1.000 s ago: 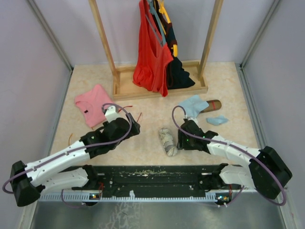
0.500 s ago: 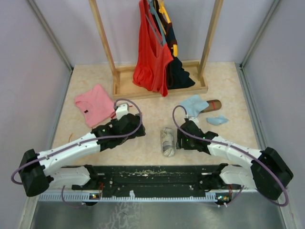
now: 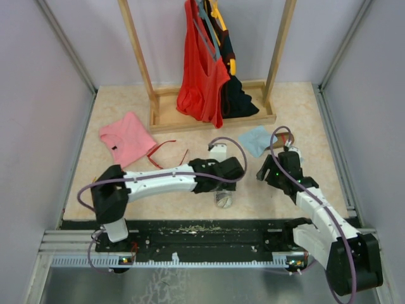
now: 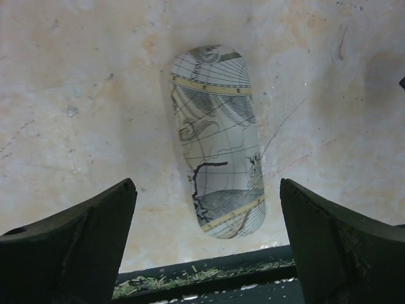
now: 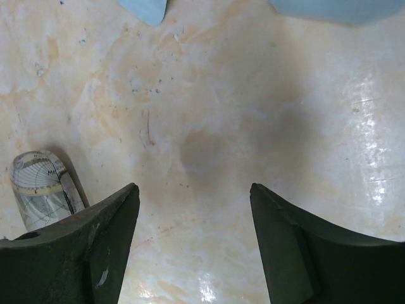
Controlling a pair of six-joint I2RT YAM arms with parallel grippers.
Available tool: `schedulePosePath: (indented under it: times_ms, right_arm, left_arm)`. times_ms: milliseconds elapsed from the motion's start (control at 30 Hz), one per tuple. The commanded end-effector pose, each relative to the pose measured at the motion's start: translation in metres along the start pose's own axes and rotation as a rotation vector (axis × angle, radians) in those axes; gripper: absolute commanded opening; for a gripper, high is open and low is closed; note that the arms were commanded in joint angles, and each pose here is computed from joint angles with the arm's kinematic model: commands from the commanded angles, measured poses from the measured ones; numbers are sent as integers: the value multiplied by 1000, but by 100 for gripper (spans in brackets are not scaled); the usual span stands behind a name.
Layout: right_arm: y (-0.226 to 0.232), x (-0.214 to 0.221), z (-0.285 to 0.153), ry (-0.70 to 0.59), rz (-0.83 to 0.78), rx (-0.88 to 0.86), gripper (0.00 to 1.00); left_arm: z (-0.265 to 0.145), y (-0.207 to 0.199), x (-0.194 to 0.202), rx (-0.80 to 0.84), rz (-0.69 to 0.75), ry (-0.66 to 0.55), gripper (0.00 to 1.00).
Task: Organize the sunglasses
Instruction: Open the sunglasses case at the center of the board.
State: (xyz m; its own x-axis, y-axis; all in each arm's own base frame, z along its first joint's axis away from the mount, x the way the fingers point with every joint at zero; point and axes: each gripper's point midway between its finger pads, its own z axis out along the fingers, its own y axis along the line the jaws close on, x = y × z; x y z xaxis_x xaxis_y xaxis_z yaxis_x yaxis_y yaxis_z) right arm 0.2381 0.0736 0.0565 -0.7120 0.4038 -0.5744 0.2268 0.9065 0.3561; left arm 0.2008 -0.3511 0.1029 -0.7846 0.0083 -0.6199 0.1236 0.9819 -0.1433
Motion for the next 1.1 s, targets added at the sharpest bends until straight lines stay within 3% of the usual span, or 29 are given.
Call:
schedulePosePath:
  times_ms: [0, 733, 900, 1067]
  right_arm:
    - [15, -2, -1, -11, -3, -104, 72]
    - [10, 7, 3, 14, -37, -104, 73]
    - [10, 7, 3, 14, -39, -103, 73]
    - [9, 8, 3, 14, -41, -101, 73]
  left_arm:
    - [11, 1, 18, -126, -1, 59, 100]
    - [45, -17, 29, -152, -3, 69, 100]
    - [51, -16, 32, -165, 2, 73, 96]
    - [55, -17, 34, -168, 8, 75, 86]
